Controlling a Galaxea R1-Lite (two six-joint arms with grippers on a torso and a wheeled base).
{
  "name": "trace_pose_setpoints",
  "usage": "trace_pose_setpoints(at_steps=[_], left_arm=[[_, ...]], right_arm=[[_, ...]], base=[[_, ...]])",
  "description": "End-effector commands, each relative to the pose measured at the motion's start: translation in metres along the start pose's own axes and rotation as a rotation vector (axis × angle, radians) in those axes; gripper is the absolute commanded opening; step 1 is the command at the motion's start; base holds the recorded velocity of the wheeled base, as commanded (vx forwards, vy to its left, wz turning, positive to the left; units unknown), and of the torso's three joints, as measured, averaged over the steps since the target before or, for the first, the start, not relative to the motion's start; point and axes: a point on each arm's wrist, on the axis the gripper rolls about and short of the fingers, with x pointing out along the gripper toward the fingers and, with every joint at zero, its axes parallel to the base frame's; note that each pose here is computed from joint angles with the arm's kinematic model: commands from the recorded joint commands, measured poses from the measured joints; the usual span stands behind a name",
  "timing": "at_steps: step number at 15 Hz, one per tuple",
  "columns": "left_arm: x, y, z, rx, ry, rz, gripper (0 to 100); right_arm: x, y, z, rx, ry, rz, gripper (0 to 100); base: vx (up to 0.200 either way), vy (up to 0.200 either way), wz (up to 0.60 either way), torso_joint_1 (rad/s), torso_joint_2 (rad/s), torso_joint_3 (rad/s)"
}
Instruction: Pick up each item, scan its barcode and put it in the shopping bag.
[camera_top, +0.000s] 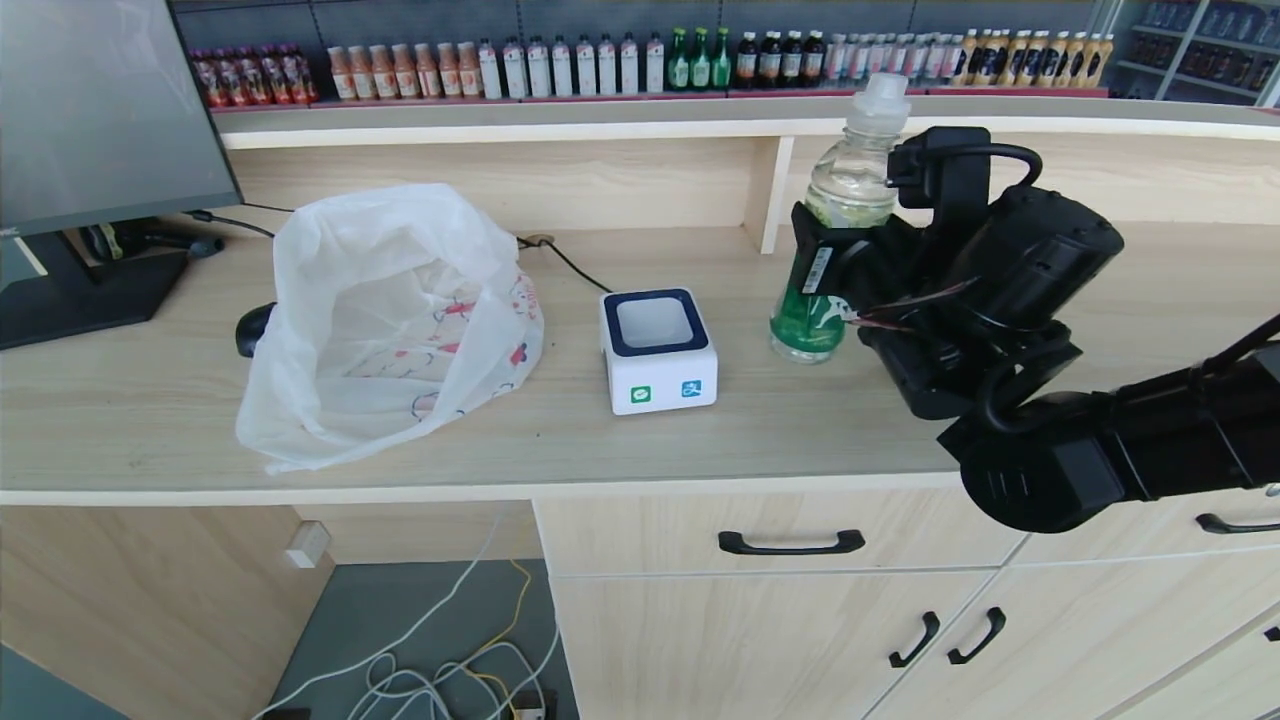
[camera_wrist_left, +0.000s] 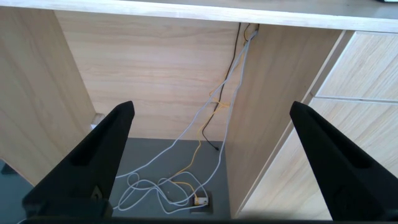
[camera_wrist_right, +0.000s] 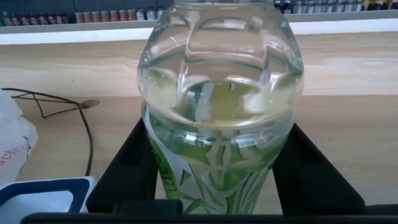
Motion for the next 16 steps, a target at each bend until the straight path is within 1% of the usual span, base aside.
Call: trace_pose_setpoints(at_steps=[1,3,4,6,8,10,13,16], left_arm=[[0.000,0.000,0.000,0.000,-0.001,0.000,100],[0.000,0.000,0.000,0.000,-0.001,0.000,100],[0.000,0.000,0.000,0.000,-0.001,0.000,100],[0.000,0.000,0.000,0.000,-0.001,0.000,100],[0.000,0.000,0.000,0.000,-0.001,0.000,100],[0.000,0.000,0.000,0.000,-0.001,0.000,100],[0.000,0.000,0.000,0.000,-0.001,0.000,100],[0.000,0.000,0.000,0.000,-0.001,0.000,100]], right_arm=[[0.005,-0.002,0.023,0.026,-0.065,-0.011,0],[0.008,-0.002,0.036,0.040,-0.096,-0.012,0],[0.007,-0.001,0.042,0.046,-0.102,-0.006,0],[0.002,-0.004,0.056,0.052,-0.111,-0.003,0],[-0.007,-0.003,0.073,0.065,-0.131,0.029,0],[-0.016,-0.006,0.082,0.064,-0.123,0.041,0],[-0.036,-0.013,0.090,0.061,-0.106,0.071,0],[-0.059,-0.018,0.092,0.073,-0.079,0.095,0]], base=[[0.000,0.000,0.00,0.000,0.00,0.000],[0.000,0.000,0.00,0.000,0.00,0.000],[0.000,0.000,0.00,0.000,0.00,0.000],[0.000,0.000,0.00,0.000,0.00,0.000],[0.000,0.000,0.00,0.000,0.00,0.000],[0.000,0.000,0.00,0.000,0.00,0.000],[0.000,0.000,0.00,0.000,0.00,0.000],[0.000,0.000,0.00,0.000,0.00,0.000]])
